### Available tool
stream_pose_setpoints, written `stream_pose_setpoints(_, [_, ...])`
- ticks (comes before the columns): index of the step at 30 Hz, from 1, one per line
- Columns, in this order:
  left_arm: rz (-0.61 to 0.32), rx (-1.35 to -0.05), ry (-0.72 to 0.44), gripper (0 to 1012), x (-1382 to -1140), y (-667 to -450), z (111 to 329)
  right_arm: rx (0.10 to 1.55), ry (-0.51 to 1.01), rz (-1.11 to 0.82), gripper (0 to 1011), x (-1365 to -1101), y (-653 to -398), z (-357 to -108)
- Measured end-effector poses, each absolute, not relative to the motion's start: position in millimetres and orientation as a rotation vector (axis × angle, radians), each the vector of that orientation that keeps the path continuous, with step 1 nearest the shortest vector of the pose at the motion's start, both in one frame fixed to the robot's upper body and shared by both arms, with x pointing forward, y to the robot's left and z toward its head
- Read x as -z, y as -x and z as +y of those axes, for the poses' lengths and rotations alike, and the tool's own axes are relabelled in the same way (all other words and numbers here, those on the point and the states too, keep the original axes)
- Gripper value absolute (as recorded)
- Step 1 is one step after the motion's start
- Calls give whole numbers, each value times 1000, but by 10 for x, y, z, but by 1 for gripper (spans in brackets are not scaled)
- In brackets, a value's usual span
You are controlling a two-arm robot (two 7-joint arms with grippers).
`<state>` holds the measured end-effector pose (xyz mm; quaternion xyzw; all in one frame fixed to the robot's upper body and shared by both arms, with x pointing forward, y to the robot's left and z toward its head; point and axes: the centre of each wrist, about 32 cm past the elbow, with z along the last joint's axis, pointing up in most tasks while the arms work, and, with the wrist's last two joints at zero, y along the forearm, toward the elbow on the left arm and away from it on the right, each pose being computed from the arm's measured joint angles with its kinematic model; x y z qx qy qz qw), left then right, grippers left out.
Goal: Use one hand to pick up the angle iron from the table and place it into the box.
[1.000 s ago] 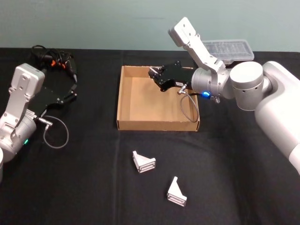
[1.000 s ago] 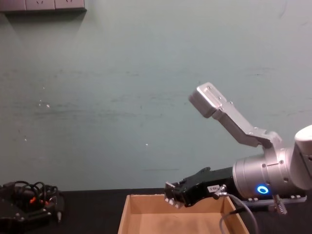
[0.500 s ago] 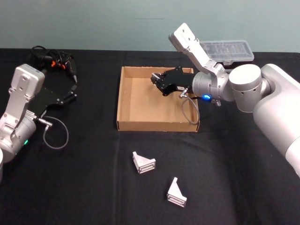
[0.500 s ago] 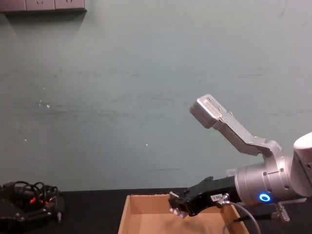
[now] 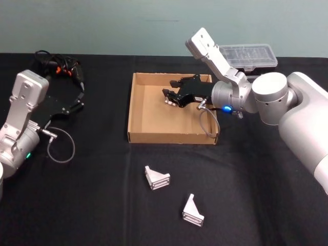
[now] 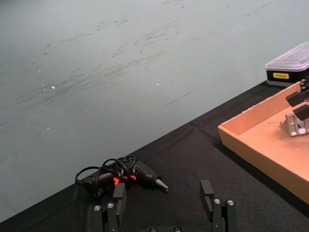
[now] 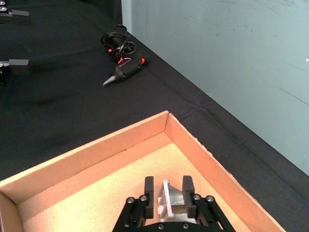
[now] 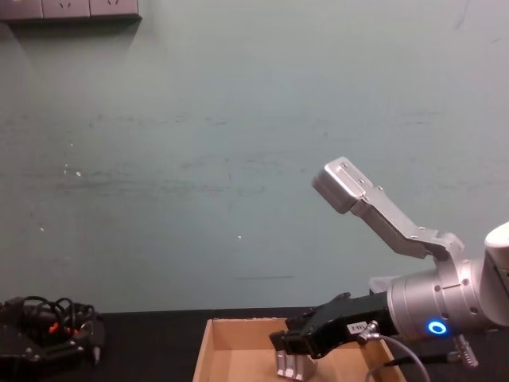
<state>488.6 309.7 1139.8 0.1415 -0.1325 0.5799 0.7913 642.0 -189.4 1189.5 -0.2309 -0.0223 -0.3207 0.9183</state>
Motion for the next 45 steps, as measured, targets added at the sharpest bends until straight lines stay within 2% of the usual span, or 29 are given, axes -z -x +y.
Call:
stream_pose_setpoints(11, [-285, -1248, -304, 1000, -11398, -4886, 3097, 679, 424, -69, 678, -11969, -6335, -2001])
stream_pose_setpoints(15, [-285, -1248, -304, 1000, -11398, -4886, 3097, 690, 372, -85, 813, -12061, -6223, -2093])
stream_pose_setpoints(17, [-285, -1248, -304, 1000, -11398, -4886, 3097, 690, 354, -96, 844, -12108, -6166, -2133])
stream_pose_setpoints(22, [-285, -1248, -304, 1000, -11398, -4886, 3097, 696, 311, -149, 993, -12267, -5907, -2294])
stream_pose_setpoints(28, [-285, -1248, -305, 1000, -11398, -4886, 3097, 690, 287, -198, 1002, -12406, -5544, -2490])
stream_pose_setpoints(45, [-285, -1248, -305, 1000, -11398, -4886, 3097, 585, 300, -164, 1002, -12465, -4929, -2720])
